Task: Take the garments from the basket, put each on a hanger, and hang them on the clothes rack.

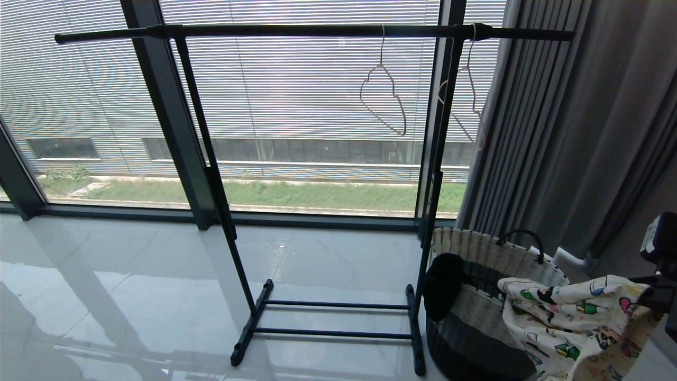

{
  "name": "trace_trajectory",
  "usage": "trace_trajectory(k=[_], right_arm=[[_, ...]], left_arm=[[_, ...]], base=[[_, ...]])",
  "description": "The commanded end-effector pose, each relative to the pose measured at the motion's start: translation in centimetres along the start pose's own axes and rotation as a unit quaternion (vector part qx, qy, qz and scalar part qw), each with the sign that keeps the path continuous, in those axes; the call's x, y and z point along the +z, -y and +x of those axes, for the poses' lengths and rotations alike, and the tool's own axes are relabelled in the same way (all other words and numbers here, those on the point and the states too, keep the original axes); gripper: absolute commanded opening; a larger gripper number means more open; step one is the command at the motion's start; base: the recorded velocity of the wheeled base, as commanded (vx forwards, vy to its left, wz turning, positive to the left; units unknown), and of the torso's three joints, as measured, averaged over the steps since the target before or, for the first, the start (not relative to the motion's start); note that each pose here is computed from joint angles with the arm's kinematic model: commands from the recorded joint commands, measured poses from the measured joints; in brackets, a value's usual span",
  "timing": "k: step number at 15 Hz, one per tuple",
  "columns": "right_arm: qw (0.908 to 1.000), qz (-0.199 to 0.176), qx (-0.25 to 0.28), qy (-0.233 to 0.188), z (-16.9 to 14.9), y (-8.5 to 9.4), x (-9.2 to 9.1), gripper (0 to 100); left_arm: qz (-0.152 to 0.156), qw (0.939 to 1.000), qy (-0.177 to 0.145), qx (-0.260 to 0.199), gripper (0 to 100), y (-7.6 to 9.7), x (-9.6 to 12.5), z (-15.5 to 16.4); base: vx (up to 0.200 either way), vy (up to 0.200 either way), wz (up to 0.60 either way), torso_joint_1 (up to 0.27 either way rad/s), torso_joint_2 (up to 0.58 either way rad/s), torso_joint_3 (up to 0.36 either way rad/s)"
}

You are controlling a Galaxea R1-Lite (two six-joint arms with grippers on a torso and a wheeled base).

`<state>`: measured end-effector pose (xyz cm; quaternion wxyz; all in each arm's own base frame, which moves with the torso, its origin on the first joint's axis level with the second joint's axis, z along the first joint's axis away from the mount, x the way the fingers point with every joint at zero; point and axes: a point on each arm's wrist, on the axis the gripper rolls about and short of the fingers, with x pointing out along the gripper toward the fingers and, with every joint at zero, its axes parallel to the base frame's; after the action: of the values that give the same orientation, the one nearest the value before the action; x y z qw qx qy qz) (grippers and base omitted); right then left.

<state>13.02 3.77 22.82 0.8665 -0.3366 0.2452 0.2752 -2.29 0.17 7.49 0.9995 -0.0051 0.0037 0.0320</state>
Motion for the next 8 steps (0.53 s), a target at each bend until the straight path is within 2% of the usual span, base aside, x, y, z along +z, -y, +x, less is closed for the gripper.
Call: trace_trajectory(k=[1, 2, 3, 4, 8], right_arm=[[0.9993, -0.009, 0.036, 0.007, 2.5, 0.3, 1.1, 0], [0.9987, -0.013, 0.046, 0.020, 3.5, 0.4, 1.7, 0], [0.9978, -0.017, 0.052, 0.037, 4.5, 0.4, 2.3, 0], [0.9970, -0.016, 0.056, 0.050, 5.3, 0.4, 2.8, 0], [0.9946, -0.009, 0.071, 0.076, 6.6, -0.3, 4.1, 0]], left_arm=[[-0.001, 1.0000, -0.001, -0.001, 100, 0.0, 0.0, 0.0], [0.001, 1.0000, 0.000, 0.000, 100, 0.0, 0.0, 0.0], [0.031, 0.9995, 0.000, -0.003, 100, 0.0, 0.0, 0.0], [0.046, 0.9988, 0.001, -0.015, 100, 0.1, 0.0, 0.0], [0.045, 0.9986, 0.008, -0.026, 100, 0.1, 0.2, 0.0]], base=[[-0.200, 0.000, 0.00, 0.002, 0.00, -0.002], [0.000, 0.000, 0.00, 0.000, 0.00, 0.000], [0.000, 0.000, 0.00, 0.000, 0.00, 0.000], [0.000, 0.000, 0.00, 0.000, 0.00, 0.000], [0.000, 0.000, 0.00, 0.000, 0.00, 0.000]])
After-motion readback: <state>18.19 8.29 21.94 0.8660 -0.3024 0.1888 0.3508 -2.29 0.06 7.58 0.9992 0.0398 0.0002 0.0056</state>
